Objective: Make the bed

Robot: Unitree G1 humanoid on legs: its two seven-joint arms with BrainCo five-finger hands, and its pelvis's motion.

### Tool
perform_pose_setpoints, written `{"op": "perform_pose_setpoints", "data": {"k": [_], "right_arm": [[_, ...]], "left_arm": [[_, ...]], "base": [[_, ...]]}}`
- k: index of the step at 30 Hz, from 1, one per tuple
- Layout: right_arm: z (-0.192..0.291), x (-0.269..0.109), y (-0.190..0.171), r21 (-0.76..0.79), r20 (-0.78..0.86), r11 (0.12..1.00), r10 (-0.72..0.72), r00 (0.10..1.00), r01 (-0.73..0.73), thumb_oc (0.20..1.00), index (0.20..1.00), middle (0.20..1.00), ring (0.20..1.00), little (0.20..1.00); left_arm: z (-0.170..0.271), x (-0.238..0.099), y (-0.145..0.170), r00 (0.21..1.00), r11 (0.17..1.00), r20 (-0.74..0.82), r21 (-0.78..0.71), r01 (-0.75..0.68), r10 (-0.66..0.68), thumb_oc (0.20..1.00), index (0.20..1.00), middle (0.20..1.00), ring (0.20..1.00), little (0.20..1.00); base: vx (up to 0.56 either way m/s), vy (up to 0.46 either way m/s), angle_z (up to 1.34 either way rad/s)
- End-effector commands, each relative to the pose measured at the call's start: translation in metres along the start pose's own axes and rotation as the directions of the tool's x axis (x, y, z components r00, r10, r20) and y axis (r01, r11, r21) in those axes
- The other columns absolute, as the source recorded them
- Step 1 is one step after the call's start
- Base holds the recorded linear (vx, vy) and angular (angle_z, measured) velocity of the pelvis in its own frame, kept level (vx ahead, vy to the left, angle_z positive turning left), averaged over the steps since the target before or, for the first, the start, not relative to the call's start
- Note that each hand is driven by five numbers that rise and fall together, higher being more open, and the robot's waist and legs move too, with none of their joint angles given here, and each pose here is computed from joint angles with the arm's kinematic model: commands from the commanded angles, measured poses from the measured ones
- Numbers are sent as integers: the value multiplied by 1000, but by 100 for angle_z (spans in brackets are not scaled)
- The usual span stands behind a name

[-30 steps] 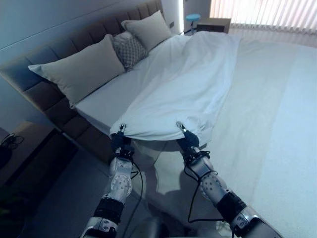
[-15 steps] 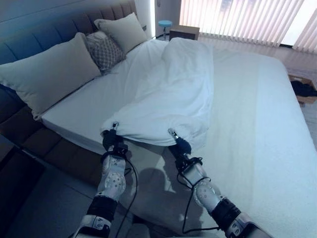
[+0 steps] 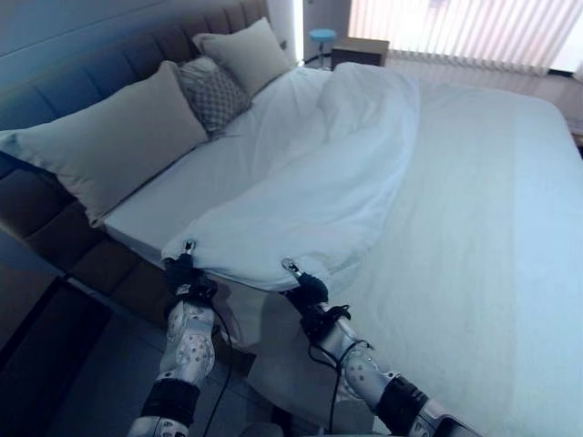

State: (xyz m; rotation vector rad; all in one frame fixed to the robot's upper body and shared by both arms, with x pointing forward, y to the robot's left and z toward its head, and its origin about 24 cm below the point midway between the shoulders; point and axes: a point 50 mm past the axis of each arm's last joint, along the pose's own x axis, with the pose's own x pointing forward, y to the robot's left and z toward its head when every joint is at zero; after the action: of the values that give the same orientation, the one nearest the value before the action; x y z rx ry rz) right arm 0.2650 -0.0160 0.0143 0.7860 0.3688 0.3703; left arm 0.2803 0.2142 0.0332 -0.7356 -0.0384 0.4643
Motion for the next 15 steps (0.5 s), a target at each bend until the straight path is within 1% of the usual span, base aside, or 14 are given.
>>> {"op": "perform_pose_setpoints", "data": {"k": [1,2,3,4,7,8,10,11,13,14,15], "right_arm": [[17,7,46,16,104,981,193,976,-195,200,200,200,200,200],[26,9,54,-17,125,972,235,964,-235,200,200,200,200,200],[26,9,54,-17,125,972,236,964,-236,200,200,200,200,200],[29,10,60,-20,137,962,271,953,-271,200,200,200,200,200],[33,8,65,-22,162,957,288,944,-288,200,200,200,200,200],[36,5,63,-51,174,957,291,941,-286,200,200,200,200,200],[31,2,59,-66,158,958,287,945,-280,200,200,200,200,200],[23,-3,52,-77,147,966,257,955,-248,200,200,200,200,200],[16,-5,48,-67,127,971,235,964,-228,200,200,200,200,200],[2,-9,32,-89,69,981,176,982,-170,200,200,200,200,200],[2,-9,32,-89,68,982,175,982,-169,200,200,200,200,200]], "left_arm": [[90,17,-13,920,998,385,20,68,-70,200,200,200,200,200],[107,21,-12,896,998,439,36,57,-67,200,200,200,200,200],[107,22,-13,896,998,439,36,58,-68,200,200,200,200,200],[121,24,-5,875,1000,483,17,22,-27,200,200,200,200,200],[131,23,-2,856,1000,517,1,15,-13,200,200,200,200,200],[137,19,8,838,1000,544,-21,-23,31,200,200,200,200,200],[134,16,13,840,999,540,-27,-44,52,200,200,200,200,200],[126,10,13,845,998,533,-26,-49,55,200,200,200,200,200],[119,7,17,851,997,520,-23,-73,74,200,200,200,200,200],[109,3,20,867,994,493,26,-103,77,200,200,200,200,200],[109,3,20,867,994,493,27,-104,77,200,200,200,200,200]], "base": [[126,23,41],[55,26,38],[159,59,37],[161,60,7],[169,89,-13],[106,84,-10],[122,134,-3],[79,141,8],[-7,167,17],[-24,173,11],[-35,160,-3]]}}
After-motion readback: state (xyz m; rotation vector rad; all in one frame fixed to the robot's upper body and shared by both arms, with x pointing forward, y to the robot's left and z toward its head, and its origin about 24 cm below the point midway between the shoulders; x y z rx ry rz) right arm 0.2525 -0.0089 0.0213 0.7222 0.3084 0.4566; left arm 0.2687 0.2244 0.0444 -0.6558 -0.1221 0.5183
